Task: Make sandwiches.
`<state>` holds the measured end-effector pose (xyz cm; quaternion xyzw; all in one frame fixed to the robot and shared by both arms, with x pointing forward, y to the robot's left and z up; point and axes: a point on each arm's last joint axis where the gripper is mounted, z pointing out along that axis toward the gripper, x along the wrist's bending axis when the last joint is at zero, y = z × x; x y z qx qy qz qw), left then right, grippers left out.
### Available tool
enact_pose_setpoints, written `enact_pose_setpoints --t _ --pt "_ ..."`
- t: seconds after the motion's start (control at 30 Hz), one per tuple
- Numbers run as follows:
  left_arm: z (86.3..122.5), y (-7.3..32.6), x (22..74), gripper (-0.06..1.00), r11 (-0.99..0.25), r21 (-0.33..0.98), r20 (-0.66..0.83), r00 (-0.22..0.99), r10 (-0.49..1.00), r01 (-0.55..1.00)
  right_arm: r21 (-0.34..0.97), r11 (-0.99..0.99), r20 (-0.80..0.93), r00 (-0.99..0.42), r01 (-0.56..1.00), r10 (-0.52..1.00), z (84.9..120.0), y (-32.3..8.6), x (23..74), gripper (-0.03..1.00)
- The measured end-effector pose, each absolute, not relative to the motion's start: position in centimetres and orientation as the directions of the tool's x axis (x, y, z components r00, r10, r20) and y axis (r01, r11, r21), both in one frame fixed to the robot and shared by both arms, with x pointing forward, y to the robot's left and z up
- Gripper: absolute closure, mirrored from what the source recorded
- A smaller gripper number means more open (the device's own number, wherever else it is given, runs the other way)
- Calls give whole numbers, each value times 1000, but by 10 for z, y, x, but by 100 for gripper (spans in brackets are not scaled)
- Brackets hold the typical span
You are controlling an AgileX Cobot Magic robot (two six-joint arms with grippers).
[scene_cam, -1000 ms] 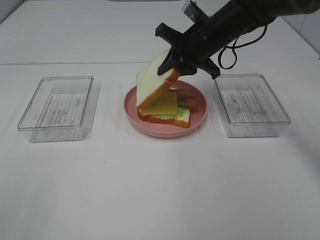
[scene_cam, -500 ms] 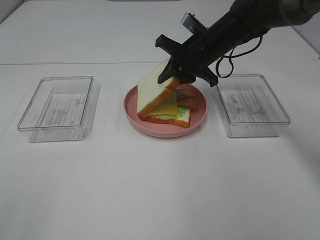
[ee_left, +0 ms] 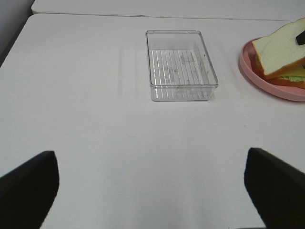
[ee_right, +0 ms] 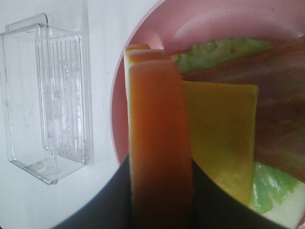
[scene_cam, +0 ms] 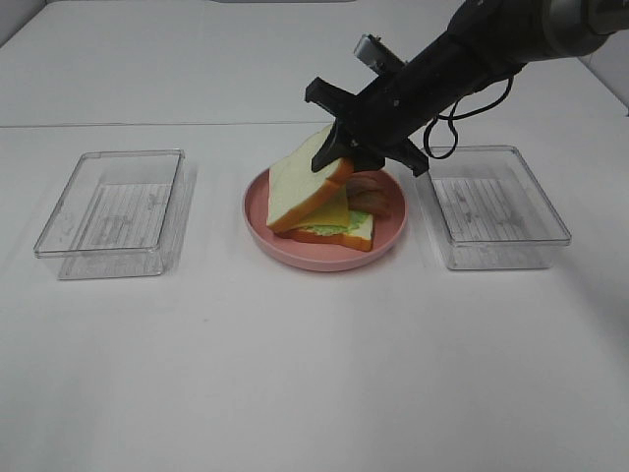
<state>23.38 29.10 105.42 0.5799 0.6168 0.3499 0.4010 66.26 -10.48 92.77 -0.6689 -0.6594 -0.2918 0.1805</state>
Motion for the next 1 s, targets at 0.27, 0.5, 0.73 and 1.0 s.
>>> enact_pose_setpoints --t 0.27,0.5,0.73,1.0 --pt "1054 291 234 -5 83 897 -89 -6 996 435 156 -50 607 -56 987 792 926 -106 663 19" --pt "1054 291 234 -5 83 897 -89 -6 996 435 184 4 558 -108 983 823 933 -111 660 2" --pt "1054 291 234 -5 83 897 -89 -6 996 435 287 82 363 -188 954 913 979 -131 651 1" --pt "1054 291 234 -5 83 897 -89 -6 996 435 368 168 131 -230 915 964 1025 -162 641 0"
